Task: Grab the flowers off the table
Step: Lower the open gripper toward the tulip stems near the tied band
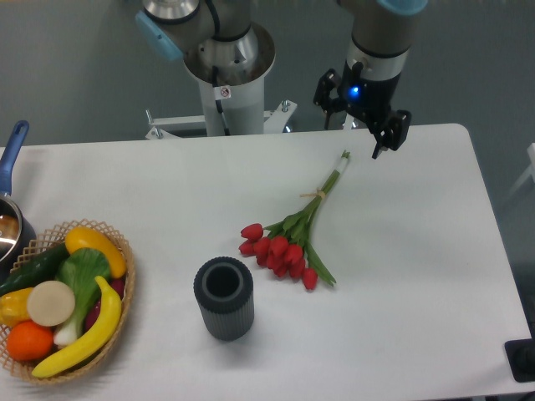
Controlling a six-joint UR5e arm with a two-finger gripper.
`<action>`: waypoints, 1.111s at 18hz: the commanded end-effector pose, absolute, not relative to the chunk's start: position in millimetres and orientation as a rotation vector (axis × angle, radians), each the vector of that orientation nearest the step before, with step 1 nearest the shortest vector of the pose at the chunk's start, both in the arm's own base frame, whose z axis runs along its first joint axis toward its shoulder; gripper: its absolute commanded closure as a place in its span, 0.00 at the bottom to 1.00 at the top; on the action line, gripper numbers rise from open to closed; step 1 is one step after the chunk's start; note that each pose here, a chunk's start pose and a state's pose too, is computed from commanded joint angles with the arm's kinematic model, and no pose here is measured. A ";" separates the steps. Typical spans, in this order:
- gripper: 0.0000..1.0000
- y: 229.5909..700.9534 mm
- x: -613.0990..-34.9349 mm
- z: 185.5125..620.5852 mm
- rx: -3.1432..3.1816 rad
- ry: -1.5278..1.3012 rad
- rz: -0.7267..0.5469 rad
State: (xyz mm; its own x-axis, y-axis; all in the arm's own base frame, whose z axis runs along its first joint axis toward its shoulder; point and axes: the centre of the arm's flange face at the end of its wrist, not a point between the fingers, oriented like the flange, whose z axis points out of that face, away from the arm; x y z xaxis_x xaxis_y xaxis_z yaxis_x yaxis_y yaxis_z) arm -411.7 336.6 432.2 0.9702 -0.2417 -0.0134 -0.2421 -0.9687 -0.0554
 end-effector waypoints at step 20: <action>0.00 312.8 -392.8 315.6 -3.060 0.278 -0.018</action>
